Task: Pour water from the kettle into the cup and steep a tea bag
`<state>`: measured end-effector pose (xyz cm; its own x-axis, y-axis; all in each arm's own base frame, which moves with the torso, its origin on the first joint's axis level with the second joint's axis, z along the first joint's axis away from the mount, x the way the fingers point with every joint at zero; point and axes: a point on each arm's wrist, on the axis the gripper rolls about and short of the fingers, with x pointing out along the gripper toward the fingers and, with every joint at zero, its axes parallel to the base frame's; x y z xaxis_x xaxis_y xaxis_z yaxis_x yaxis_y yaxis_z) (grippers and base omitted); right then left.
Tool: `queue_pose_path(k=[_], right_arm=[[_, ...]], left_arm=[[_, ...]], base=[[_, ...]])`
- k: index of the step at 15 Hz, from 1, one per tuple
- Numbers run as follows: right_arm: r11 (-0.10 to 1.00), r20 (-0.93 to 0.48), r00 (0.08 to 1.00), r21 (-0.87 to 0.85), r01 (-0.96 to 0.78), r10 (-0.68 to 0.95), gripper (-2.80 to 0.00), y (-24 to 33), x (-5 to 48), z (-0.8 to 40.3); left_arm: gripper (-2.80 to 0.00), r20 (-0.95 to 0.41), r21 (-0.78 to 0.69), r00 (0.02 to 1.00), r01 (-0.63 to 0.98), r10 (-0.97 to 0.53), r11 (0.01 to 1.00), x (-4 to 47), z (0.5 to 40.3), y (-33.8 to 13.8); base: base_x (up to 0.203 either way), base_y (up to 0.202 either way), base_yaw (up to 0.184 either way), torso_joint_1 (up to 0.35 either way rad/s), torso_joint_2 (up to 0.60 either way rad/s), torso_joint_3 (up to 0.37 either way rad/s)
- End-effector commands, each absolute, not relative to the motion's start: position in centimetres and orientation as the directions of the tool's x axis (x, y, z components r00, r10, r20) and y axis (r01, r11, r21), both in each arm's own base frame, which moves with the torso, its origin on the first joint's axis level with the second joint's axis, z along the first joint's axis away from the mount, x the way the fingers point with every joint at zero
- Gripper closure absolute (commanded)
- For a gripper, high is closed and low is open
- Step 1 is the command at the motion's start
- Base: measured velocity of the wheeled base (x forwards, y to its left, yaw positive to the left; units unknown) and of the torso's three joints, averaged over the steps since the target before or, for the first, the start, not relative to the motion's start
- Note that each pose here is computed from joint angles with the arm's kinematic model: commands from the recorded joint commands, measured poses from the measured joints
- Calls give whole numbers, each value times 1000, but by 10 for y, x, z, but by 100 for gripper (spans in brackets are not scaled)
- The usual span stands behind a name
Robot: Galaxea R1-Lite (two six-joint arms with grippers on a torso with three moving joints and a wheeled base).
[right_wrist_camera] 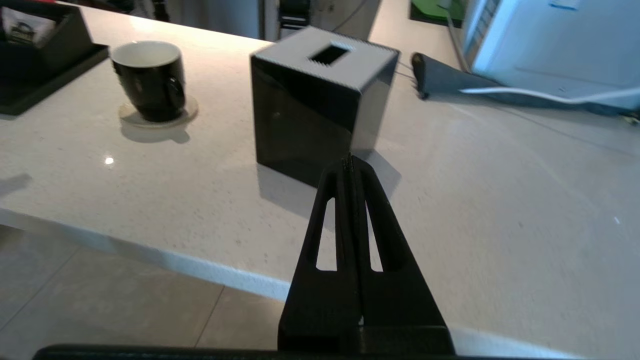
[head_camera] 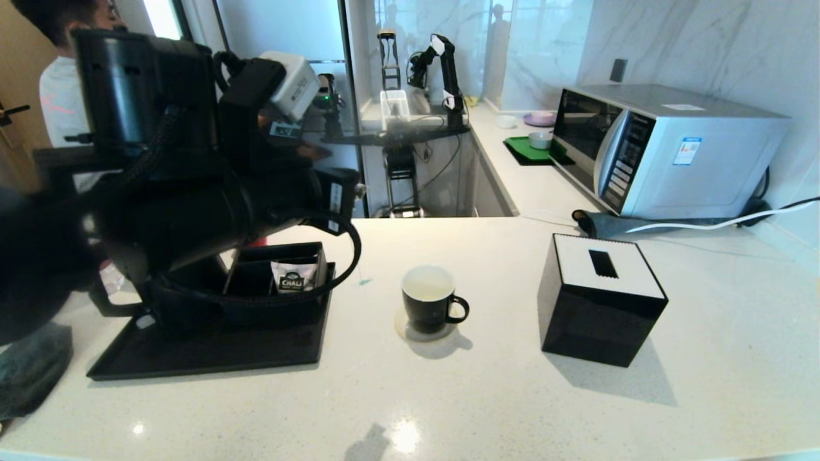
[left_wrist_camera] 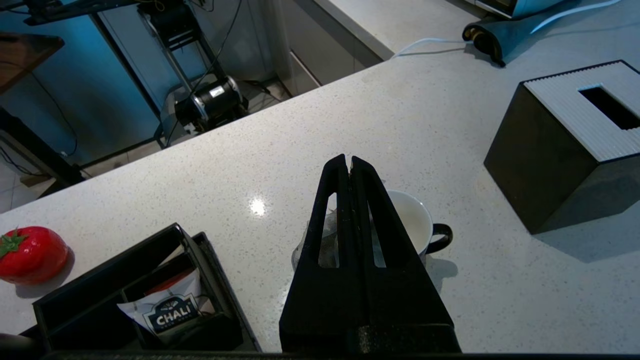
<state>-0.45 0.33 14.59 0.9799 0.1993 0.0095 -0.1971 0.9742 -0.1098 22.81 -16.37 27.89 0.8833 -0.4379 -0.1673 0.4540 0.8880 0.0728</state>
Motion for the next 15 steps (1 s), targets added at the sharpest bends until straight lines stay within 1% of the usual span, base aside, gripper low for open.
queue_pose_path(k=[1, 6, 11, 12, 15], right_arm=[[955, -121, 956, -92, -280, 269, 0, 8, 40, 163], [877, -162, 873, -71, -476, 461, 0, 27, 133, 173], [740, -93, 743, -76, -669, 662, 0, 61, 222, 179], [701, -78, 706, -84, -708, 704, -280, 75, 233, 181], [598, -56, 605, -95, -795, 795, -280, 114, 248, 178]], left_arm=[[0, -174, 76, 880, 459, -441, 885, 231, 276, -167], [0, -186, 78, 862, 491, -471, 868, 229, 272, -178], [0, -192, 79, 845, 520, -498, 851, 223, 271, -187], [0, -197, 79, 842, 524, -502, 848, 223, 270, -189], [0, -197, 79, 837, 532, -510, 843, 223, 269, -192]], base=[[0, 0, 0, 0, 0, 0], [0, 0, 0, 0, 0, 0], [0, 0, 0, 0, 0, 0], [0, 0, 0, 0, 0, 0], [0, 0, 0, 0, 0, 0]])
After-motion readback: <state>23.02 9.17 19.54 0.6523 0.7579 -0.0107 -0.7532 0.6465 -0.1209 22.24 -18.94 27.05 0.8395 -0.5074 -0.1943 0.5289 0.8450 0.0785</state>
